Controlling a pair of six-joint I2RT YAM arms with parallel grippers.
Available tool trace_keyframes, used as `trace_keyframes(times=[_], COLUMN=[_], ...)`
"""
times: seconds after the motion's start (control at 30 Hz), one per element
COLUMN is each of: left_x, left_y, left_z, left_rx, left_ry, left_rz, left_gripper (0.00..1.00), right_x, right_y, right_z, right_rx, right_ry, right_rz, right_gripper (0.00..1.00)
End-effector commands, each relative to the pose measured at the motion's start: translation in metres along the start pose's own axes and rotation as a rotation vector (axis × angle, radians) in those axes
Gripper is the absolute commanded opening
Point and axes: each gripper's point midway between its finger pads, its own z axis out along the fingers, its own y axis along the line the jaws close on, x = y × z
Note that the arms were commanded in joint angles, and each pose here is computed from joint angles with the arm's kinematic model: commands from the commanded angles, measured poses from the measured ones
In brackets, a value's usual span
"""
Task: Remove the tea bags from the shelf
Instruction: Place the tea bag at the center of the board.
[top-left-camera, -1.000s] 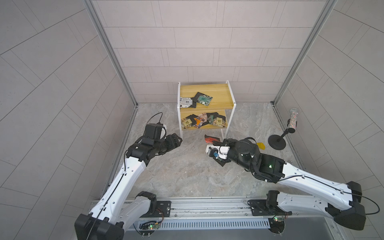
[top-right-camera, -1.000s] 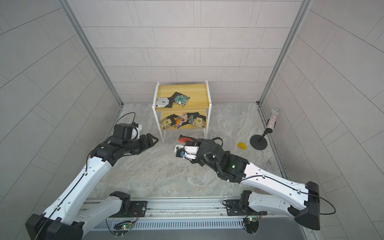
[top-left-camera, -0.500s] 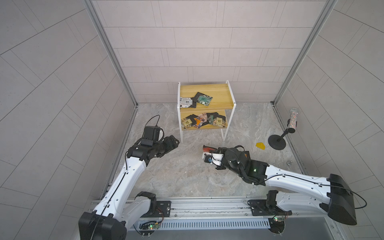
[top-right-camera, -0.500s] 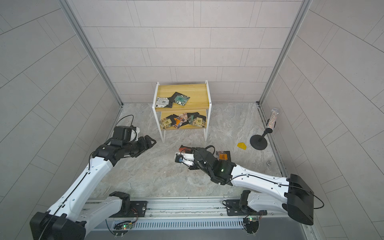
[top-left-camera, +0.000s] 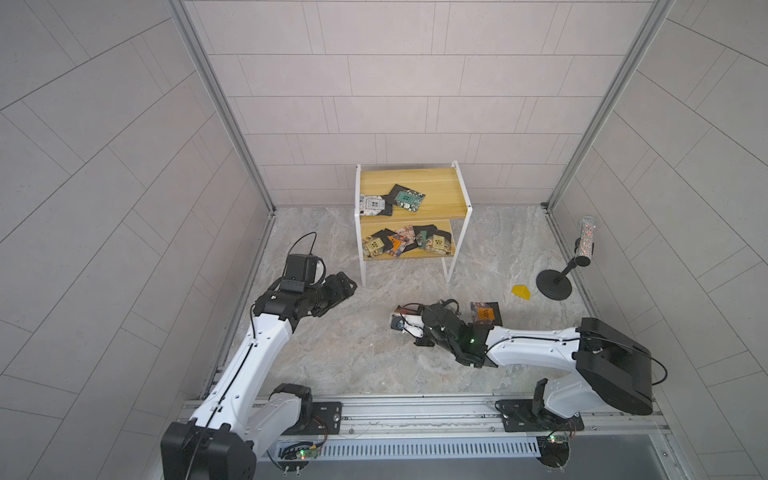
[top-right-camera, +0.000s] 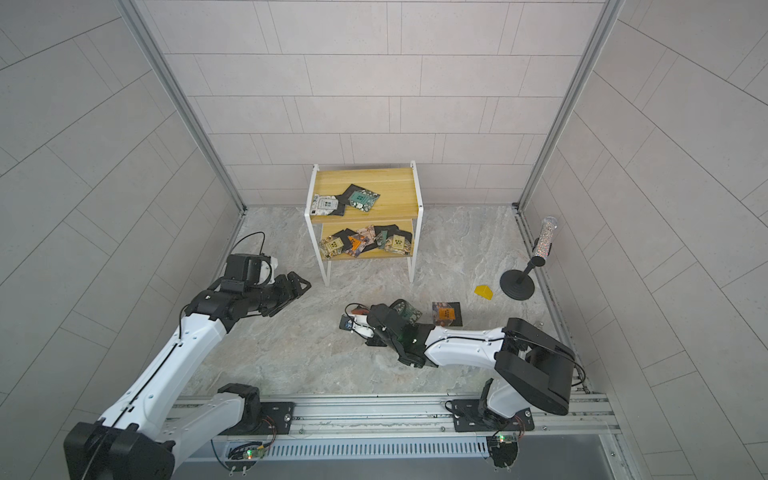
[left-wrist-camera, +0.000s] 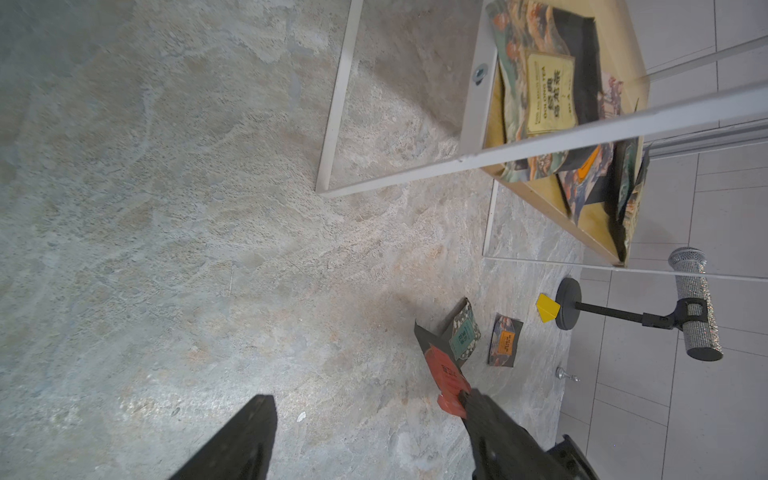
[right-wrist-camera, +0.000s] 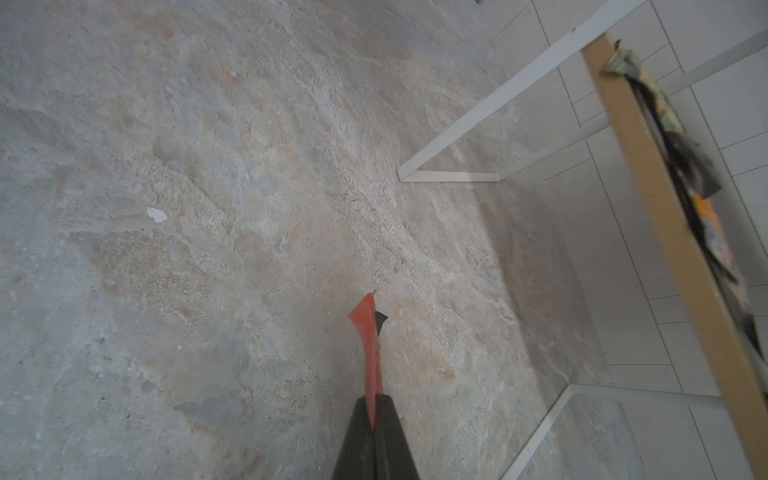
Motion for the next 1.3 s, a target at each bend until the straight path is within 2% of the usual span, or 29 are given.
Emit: trace_keyframes(times=[0.0, 0.3, 0.5, 0.77, 1.2, 1.27], left_x=[0.001, 0.000, 0.001, 0.000, -0.002, -0.003], left_y=[0.004, 0.007, 0.009, 0.010, 0.006, 0.004], left_z=[0.000, -0.001, 0.002, 0.003, 0.005, 0.004], left_rx=[0.001, 0.003, -0.002, -0.003, 0.009, 0.016], left_ry=[-0.003, -0.003, 0.006, 0.011, 0.023, 0.024], left_rz=[-0.004, -0.013, -0.022, -0.025, -0.035, -0.033], left_gripper=[0.80, 0.80, 0.80, 0.80, 0.80, 0.80], right_x=[-0.012, 0.000, 0.002, -0.002, -0.012, -0.016], right_y=[0.000, 0.020, 0.032, 0.048, 0.043, 0.038], right_z=[0.008, 0.027, 0.029, 0.026, 0.010, 0.006], right_rx=[0.000, -0.062, -0.116, -0.196, -0.194, -0.184], right_ry=[-0.038, 0.016, 0.023, 0.024, 0.013, 0.008], right_rz=[0.032, 0.022, 0.043, 0.048, 0.054, 0.056], right_gripper=[0.00, 0.00, 0.05, 0.20, 0.47, 0.48])
